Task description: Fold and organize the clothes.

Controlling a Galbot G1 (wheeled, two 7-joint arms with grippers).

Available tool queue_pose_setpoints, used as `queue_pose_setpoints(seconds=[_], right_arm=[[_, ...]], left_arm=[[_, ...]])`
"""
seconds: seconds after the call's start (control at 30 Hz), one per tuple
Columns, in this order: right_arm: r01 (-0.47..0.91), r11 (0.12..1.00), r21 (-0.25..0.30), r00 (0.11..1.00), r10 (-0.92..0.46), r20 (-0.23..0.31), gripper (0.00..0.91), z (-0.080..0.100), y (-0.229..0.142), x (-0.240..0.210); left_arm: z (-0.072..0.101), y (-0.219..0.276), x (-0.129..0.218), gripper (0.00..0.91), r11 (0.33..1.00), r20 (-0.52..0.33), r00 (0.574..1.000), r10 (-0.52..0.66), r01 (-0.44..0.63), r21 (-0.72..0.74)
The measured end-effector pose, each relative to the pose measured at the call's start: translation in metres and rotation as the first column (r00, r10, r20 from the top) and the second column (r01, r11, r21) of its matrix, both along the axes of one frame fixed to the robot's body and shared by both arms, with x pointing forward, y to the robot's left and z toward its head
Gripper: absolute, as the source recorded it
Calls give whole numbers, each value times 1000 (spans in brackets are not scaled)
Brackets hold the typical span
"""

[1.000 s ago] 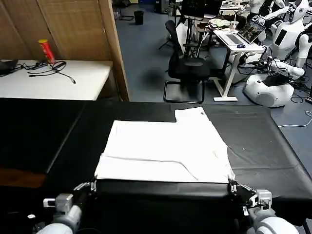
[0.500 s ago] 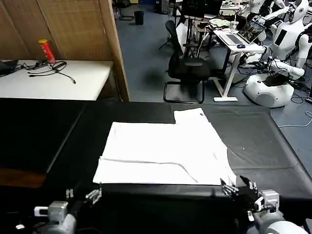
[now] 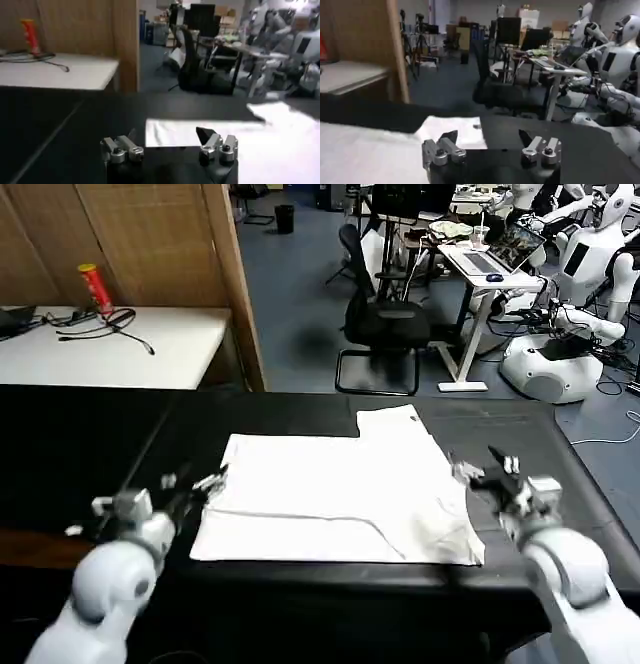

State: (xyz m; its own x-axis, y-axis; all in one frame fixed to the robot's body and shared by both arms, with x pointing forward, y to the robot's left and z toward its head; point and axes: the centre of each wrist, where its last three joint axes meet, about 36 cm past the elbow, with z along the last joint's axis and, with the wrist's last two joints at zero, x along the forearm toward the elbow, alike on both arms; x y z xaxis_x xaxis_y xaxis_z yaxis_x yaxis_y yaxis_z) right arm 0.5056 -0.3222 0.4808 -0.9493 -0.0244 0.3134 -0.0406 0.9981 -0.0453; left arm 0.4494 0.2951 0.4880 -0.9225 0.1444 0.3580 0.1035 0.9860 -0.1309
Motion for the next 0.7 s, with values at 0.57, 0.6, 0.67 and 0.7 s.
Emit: queue_pose_setpoints(seconds=[0.57, 0.6, 0.67, 0.7], right_arm=[[33, 998, 52, 986, -24, -165, 878, -34, 27, 119], [34, 998, 51, 986, -25, -166, 878, -37, 28, 123], [39, 998, 52, 984, -29, -176, 878, -40, 32, 130], [40, 998, 52, 983, -30, -183, 878, -43, 35, 133]], left_arm=[[-35, 6, 145, 878, 998, -168, 986, 16, -6, 61], [-37, 8, 147, 878, 998, -175, 984, 19, -8, 64], [-41, 11, 151, 878, 997, -183, 983, 28, -15, 70], [-43, 12, 153, 878, 997, -186, 982, 32, -19, 73]])
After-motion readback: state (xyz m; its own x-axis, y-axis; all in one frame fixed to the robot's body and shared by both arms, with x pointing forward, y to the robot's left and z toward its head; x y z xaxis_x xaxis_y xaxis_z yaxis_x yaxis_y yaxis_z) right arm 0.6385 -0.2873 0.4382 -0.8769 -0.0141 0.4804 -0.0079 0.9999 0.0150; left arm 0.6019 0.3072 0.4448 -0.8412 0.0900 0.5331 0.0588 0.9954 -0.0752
